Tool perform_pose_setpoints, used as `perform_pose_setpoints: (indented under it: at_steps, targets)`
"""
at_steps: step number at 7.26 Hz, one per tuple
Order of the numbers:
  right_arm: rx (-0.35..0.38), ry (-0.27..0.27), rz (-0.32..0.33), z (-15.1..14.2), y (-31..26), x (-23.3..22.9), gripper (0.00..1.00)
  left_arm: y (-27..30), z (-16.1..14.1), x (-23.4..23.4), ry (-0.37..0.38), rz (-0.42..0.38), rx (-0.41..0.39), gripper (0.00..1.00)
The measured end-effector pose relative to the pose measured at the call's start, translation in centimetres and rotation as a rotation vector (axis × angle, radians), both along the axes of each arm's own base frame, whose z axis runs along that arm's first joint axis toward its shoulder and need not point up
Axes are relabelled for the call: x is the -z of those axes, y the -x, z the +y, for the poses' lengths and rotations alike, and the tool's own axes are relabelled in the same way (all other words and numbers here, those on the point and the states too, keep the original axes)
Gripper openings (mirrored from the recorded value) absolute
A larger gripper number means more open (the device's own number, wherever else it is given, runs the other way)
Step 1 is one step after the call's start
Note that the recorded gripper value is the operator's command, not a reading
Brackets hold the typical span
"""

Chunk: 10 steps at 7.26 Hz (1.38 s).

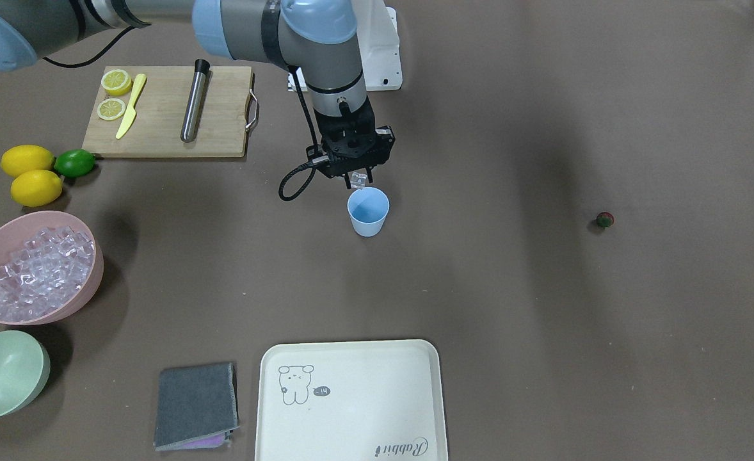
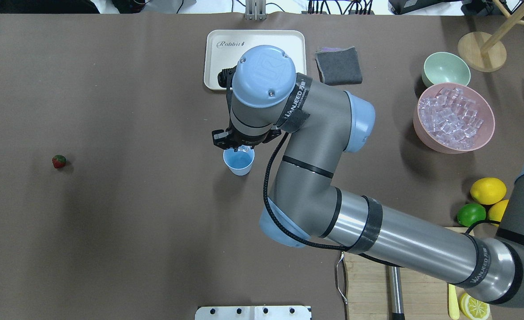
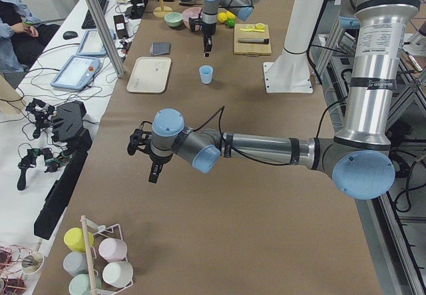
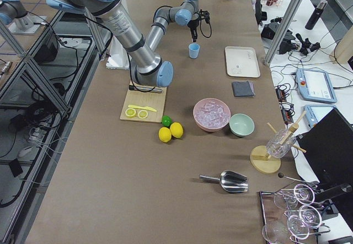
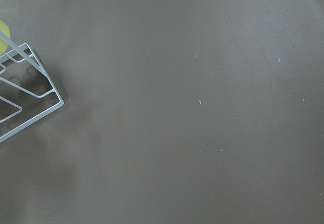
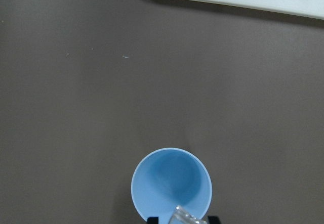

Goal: Put ice and strawberries in cup
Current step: 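Carry the ice cube with the right gripper over the blue cup, then lower the ice cube into the blue cup and open the right gripper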

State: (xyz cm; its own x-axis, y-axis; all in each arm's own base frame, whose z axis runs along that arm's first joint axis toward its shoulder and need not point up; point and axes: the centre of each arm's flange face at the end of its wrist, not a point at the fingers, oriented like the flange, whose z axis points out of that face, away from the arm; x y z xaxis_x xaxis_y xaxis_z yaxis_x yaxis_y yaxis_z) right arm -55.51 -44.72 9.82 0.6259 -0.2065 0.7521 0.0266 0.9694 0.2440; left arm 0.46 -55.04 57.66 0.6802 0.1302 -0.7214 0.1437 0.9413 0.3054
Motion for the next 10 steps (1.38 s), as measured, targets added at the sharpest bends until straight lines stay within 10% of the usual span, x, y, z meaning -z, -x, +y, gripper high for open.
perform_pose_setpoints:
  at_steps: [5,10]
  targets:
    - [-0.019,-0.023,-0.003,-0.3,3.0,-2.4,0.05,0.0,0.1,0.2,-0.003,0.001,0.001,0.97]
    - [-0.033,-0.020,-0.005,0.6,4.0,-3.2,0.92,0.0,0.1,0.3,-0.006,0.001,0.001,0.97]
